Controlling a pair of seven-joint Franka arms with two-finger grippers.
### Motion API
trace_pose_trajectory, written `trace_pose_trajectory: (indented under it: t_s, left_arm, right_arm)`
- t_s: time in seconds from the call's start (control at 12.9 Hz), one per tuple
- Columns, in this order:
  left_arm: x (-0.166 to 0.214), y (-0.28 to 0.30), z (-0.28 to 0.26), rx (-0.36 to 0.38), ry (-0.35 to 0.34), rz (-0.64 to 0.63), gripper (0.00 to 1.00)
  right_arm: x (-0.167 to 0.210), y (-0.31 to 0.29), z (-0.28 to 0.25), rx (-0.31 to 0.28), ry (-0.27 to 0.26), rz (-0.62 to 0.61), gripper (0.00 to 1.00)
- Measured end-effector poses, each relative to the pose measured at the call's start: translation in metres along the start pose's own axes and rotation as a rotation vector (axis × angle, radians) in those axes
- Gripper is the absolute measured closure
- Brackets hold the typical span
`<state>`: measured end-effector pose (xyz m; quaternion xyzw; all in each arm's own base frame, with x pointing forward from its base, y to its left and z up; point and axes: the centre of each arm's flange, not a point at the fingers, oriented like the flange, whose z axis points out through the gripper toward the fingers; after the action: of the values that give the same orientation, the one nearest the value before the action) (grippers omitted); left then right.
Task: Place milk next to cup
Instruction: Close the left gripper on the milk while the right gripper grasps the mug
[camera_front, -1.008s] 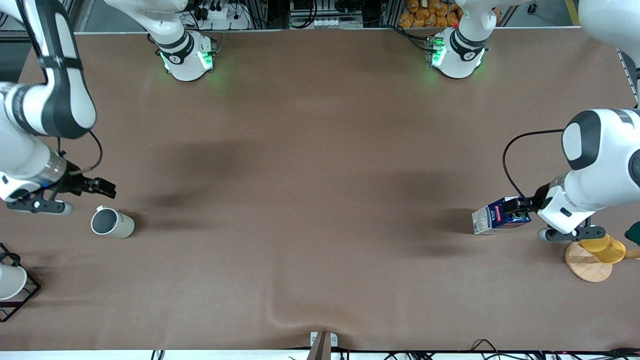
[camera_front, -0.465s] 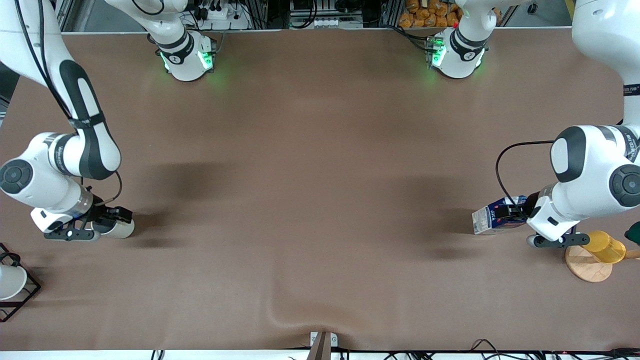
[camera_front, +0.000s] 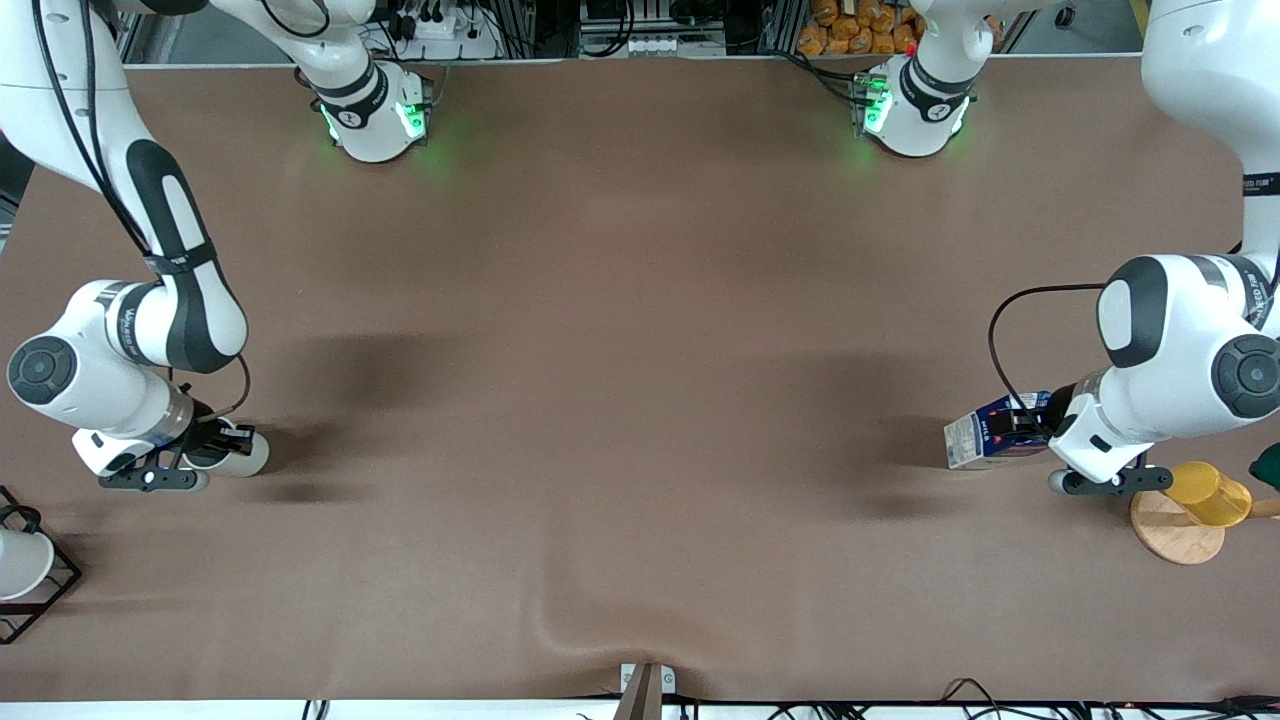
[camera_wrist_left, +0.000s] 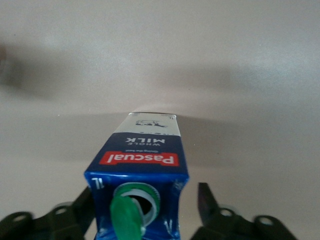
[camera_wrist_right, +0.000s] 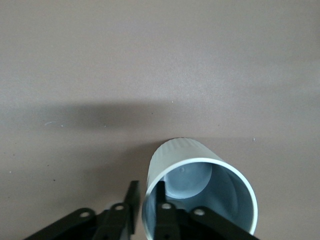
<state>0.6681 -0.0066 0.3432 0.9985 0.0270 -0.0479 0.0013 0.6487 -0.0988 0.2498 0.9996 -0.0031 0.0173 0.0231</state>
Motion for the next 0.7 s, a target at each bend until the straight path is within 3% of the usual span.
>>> trace_pose_trajectory:
  t_s: [0.08, 0.16, 0.39, 0.54, 0.7]
  left_arm:
    - [0.000, 0.000, 0.000, 0.000, -0.001, 0.000, 0.29]
    - [0.000, 0.000, 0.000, 0.000, -0.002, 0.000, 0.29]
    - [0.000, -0.001, 0.000, 0.001, -0.003, 0.000, 0.51]
    - [0.000, -0.001, -0.001, 0.001, 0.000, -0.001, 0.51]
    - [0.002, -0.001, -0.008, 0.000, 0.012, -0.002, 0.51]
  right_arm:
    - [0.002, -0.001, -0.002, 0.000, 0.004, -0.009, 0.96]
    - [0.005, -0.004, -0.006, 0.001, 0.011, -0.023, 0.96]
    - [0.018, -0.035, -0.025, 0.010, -0.013, -0.073, 0.96]
    - [0.030, -0.077, -0.052, 0.036, -0.065, -0.096, 0.96]
    - [0.037, -0.131, -0.078, 0.089, -0.081, -0.076, 0.96]
